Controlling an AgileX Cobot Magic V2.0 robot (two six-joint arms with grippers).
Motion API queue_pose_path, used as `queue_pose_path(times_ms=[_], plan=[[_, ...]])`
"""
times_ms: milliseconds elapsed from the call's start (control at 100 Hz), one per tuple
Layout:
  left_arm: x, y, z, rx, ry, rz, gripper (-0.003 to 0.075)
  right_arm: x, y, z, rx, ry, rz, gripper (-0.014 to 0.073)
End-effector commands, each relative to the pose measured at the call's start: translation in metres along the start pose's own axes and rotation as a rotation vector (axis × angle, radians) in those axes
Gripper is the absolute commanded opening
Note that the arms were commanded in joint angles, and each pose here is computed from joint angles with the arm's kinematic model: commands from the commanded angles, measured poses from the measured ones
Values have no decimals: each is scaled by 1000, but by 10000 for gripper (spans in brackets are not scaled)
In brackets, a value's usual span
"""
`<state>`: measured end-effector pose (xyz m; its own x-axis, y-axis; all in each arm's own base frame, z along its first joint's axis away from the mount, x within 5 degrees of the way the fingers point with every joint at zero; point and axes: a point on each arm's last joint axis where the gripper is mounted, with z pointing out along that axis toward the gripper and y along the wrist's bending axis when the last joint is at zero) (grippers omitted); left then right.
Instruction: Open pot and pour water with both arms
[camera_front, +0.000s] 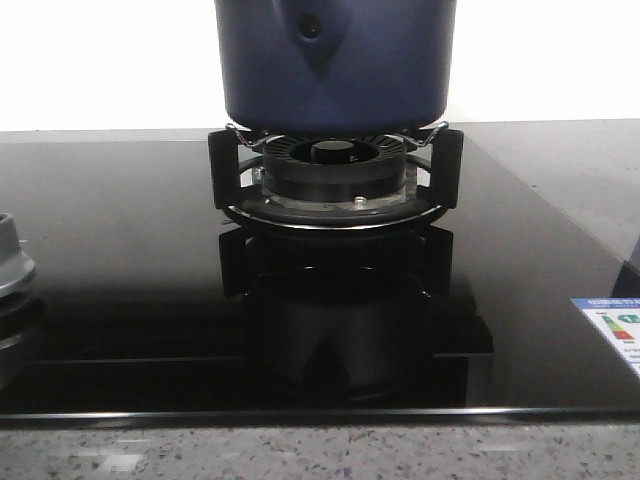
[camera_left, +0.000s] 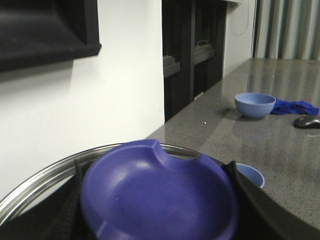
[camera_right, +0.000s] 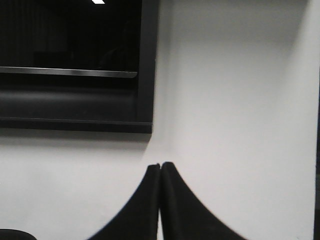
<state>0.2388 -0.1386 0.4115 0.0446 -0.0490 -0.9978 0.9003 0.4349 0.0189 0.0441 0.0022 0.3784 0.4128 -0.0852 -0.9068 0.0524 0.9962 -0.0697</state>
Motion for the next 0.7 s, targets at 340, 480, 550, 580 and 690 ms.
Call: queue_pose_path(times_ms=[340, 480, 550, 580, 690], plan=[[-9, 7, 53, 114, -94, -83, 252, 4, -4, 0, 28, 47, 53, -69], [2, 14, 66, 122, -72, -102, 252, 7, -4, 0, 28, 56, 53, -69], [10, 18, 71, 118, -56, -118, 252, 7, -4, 0, 27, 57, 53, -69], [13, 20, 72, 118, -51, -123, 252, 7, -4, 0, 27, 57, 53, -69], [26, 26, 79, 116, -24, -145, 252, 7, -4, 0, 27, 57, 53, -69]])
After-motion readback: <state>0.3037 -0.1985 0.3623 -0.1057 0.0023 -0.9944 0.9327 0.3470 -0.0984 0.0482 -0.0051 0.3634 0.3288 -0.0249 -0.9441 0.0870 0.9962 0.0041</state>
